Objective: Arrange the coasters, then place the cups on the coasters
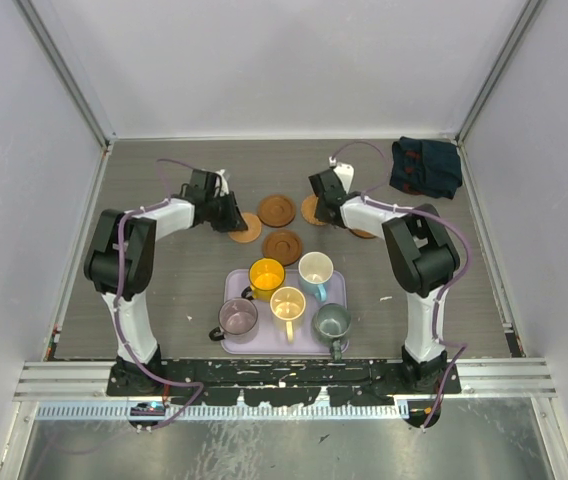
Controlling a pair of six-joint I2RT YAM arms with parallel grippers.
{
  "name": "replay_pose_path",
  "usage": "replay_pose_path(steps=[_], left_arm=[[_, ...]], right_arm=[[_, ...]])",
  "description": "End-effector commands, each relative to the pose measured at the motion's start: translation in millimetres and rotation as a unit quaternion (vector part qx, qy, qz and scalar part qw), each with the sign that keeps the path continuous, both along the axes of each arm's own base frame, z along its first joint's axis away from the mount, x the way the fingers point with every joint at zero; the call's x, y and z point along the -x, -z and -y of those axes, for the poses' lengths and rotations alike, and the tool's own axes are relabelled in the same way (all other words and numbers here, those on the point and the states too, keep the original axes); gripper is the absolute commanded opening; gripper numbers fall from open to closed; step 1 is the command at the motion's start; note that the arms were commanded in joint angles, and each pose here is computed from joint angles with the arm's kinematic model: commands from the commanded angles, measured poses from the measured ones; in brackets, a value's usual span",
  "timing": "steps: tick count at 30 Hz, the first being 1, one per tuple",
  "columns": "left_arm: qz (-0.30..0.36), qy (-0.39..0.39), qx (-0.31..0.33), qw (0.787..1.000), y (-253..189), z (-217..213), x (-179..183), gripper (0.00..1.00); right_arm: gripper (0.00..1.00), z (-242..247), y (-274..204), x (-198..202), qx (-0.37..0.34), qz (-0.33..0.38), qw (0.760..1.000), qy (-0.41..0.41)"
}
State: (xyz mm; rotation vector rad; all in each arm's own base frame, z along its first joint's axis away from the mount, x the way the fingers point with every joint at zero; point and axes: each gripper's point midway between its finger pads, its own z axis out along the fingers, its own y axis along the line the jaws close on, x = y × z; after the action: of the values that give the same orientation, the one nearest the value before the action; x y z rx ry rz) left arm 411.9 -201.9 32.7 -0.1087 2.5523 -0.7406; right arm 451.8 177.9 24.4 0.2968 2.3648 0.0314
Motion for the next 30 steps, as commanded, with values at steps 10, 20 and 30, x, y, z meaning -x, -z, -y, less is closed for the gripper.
replay_pose_path(steps=[10, 20, 30], left_arm=[[-0.003, -0.060, -0.074, 0.995, 13, -34, -30, 0.22], [-0.013, -0.093, -0.072, 0.993, 19, -61, -42, 0.22], [-0.011, -0.088, -0.053, 0.995, 17, -60, -53, 0.23]], right_arm=[[0.16, 2, 44, 75, 0.081, -0.145, 0.985, -0.045], [0.16, 6, 48, 51, 0.113, -0.142, 0.983, -0.024], [0.16, 15, 47, 28, 0.118, -0.133, 0.984, 0.011]])
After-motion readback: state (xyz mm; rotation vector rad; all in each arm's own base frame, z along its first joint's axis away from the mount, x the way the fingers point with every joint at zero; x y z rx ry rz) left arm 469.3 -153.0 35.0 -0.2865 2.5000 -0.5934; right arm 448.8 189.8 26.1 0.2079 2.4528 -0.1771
